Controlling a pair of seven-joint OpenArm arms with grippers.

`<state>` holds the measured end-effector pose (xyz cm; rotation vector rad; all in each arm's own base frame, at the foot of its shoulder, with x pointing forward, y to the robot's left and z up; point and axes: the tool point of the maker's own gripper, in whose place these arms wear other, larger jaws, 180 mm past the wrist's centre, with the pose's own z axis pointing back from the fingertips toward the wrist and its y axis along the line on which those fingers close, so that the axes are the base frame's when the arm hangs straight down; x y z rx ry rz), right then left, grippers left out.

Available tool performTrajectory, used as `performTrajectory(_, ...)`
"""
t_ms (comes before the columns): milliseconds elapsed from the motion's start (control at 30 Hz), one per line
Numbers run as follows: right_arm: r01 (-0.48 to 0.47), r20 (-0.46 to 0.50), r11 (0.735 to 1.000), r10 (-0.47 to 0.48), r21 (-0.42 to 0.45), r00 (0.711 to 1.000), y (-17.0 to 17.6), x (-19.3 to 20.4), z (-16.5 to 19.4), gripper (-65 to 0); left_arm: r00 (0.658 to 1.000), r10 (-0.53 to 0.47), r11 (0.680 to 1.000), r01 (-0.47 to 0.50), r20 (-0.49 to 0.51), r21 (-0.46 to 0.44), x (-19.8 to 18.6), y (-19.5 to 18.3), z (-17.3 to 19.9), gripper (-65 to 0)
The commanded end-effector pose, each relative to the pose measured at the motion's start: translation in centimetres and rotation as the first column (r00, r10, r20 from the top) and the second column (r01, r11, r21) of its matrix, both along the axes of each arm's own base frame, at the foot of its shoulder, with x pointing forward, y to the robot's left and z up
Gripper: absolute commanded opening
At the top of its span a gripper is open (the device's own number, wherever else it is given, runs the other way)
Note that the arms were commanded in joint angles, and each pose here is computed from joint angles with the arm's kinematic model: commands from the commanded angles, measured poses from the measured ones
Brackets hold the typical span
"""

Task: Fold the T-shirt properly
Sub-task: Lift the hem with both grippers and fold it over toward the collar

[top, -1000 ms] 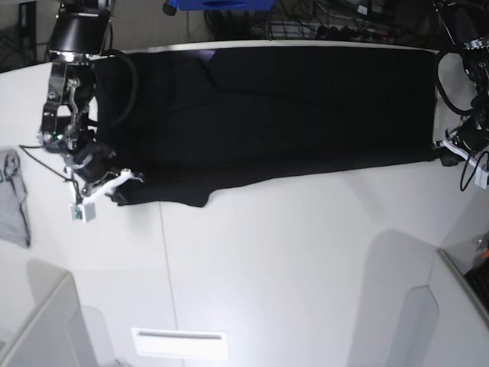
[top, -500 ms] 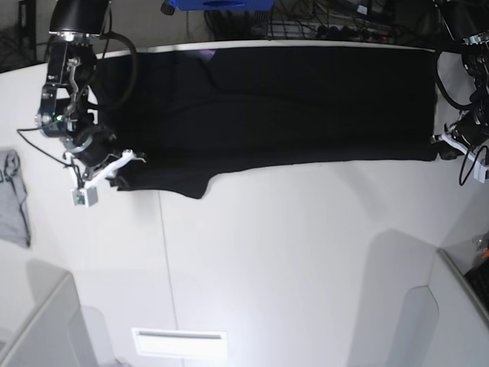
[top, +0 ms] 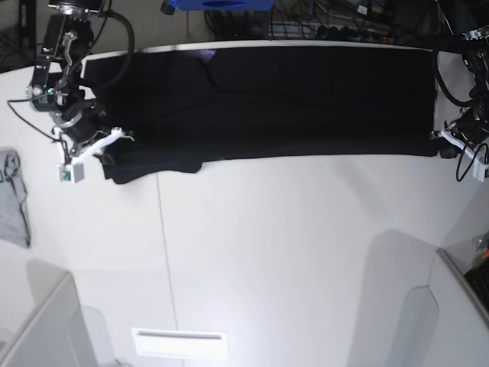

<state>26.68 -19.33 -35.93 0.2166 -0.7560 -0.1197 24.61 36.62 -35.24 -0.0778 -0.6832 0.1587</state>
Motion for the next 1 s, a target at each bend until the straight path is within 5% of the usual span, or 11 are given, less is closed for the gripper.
performTrajectory(0, -0.008, 0.056, 1.000, 0.009, -0.013, 0.998, -0.2, 0.7, 1.5, -65.0, 0.999, -0.009, 1.000, 0.007, 0.041, 0.028, 0.8, 0.7, 1.6, -65.0)
performTrajectory(967, 0.050, -0.035, 0.996, -0.047, 0.077, 0.998, 0.1, -5.9, 0.1, -65.0, 0.999, -0.039, 0.998, 0.041, -0.035, 0.051, -2.3, 0.0, 0.3, -65.0)
